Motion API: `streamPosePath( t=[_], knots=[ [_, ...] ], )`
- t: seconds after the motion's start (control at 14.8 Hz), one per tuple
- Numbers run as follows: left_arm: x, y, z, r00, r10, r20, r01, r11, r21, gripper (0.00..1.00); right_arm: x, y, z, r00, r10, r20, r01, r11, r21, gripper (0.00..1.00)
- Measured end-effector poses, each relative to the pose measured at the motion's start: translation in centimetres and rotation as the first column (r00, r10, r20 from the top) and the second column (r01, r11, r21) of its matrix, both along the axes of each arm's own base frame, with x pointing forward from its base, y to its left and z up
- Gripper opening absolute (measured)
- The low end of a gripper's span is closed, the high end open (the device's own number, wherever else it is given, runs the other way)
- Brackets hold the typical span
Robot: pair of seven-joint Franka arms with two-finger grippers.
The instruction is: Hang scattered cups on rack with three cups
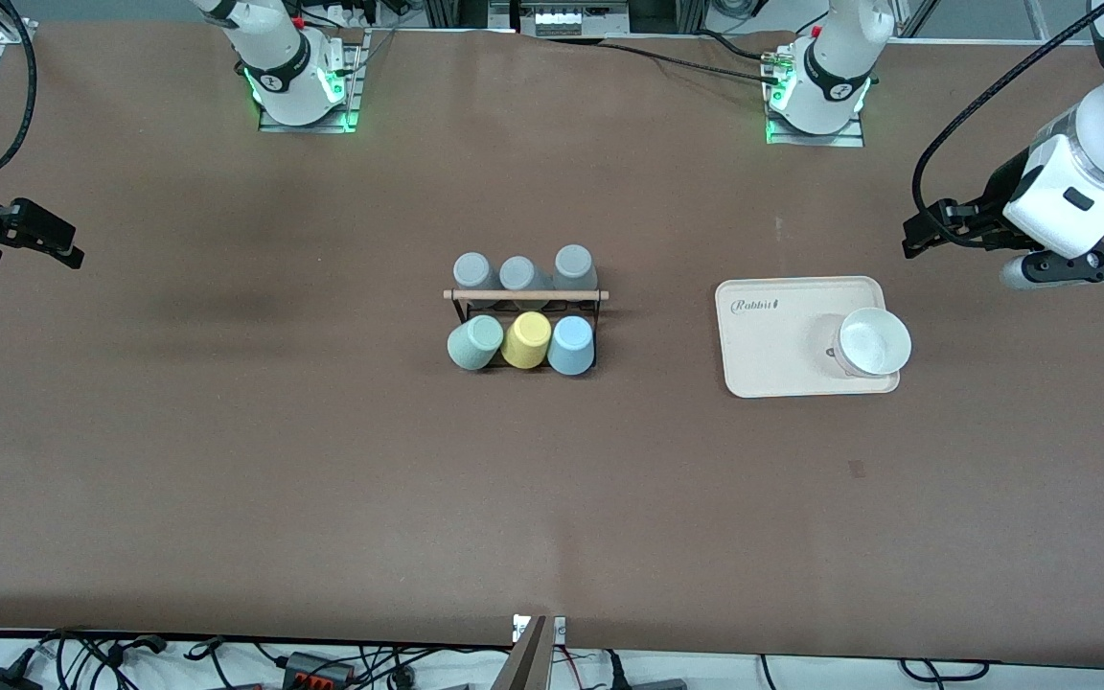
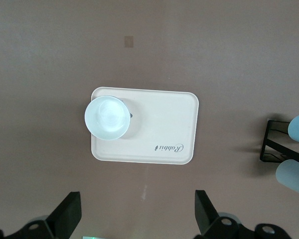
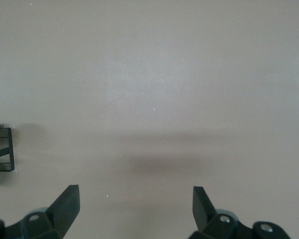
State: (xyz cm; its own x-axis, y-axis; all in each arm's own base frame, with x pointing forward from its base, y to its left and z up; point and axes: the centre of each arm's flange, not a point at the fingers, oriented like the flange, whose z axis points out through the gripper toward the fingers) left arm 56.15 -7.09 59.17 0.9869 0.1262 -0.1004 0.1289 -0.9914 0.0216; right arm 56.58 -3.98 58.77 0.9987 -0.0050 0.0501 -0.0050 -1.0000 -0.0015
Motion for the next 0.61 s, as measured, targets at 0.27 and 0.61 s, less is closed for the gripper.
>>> streamPosePath(
  t=[0.27, 0.61],
  knots=[
    [0.01, 0.06, 0.0, 1.0, 0.001, 0.0, -0.001, 1.0, 0.0, 1.0, 0.07, 0.18, 0.13, 1.0, 0.003, 0.006, -0.003, 1.0, 0.0, 1.0],
    [0.01, 0.11, 0.0, 1.0, 0.002, 0.0, -0.002, 1.0, 0.0, 1.0, 0.1, 0.75, 0.13, 1.0, 0.013, 0.006, -0.013, 1.0, 0.0, 1.0]
  ],
)
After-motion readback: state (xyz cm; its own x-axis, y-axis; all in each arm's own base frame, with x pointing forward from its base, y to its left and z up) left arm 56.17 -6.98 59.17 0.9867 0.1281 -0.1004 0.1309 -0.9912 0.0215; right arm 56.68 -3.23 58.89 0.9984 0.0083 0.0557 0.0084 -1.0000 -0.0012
